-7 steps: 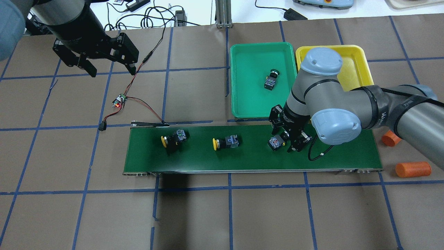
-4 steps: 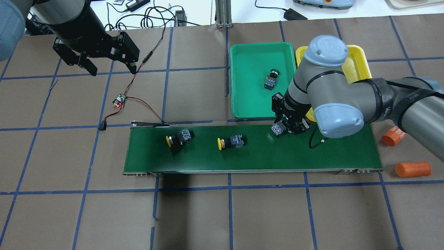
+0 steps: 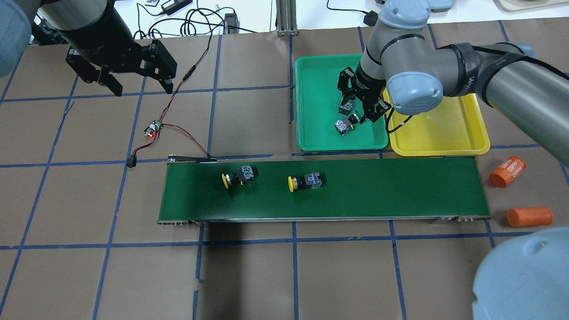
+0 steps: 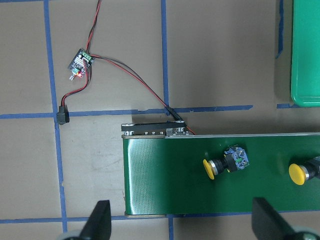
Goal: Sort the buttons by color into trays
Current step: 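Carry the green-capped button into the teal tray and release it, then move the right gripper back to the belt and grasp a yellow-capped button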
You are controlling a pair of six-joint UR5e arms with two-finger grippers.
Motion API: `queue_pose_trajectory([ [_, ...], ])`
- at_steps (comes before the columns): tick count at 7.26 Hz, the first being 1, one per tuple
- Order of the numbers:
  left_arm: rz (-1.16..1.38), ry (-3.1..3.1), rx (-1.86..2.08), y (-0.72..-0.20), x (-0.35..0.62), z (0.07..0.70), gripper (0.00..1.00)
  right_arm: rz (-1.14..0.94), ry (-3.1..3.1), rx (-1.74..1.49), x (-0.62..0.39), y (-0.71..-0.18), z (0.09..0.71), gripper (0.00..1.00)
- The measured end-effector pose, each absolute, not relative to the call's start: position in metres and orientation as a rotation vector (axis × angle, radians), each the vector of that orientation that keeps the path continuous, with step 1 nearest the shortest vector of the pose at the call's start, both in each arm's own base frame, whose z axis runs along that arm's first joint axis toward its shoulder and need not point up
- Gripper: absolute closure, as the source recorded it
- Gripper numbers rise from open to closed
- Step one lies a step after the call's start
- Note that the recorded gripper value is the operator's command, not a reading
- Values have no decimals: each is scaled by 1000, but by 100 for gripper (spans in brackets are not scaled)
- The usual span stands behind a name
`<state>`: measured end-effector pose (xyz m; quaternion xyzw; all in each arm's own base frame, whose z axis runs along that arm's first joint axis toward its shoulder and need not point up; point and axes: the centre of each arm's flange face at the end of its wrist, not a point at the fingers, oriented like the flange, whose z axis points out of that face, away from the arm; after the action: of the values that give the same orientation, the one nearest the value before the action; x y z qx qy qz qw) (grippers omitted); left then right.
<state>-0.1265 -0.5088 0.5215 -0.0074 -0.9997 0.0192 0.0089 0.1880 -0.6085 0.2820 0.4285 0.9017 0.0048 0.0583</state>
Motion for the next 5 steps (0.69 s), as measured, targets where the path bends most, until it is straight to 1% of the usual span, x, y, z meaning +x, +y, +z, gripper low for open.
queue_pose_trajectory([
  [2,60,-3122,-20,-509,-126,522,0,4,2776,1319,184,-600,299,0],
  [3,61,-3123,-17,-508,-125,522,0,43,2791,1341,185,-585,313,0],
  [5,61,-3123,-11,-506,-126,522,0,124,2769,1438,188,-526,327,0],
])
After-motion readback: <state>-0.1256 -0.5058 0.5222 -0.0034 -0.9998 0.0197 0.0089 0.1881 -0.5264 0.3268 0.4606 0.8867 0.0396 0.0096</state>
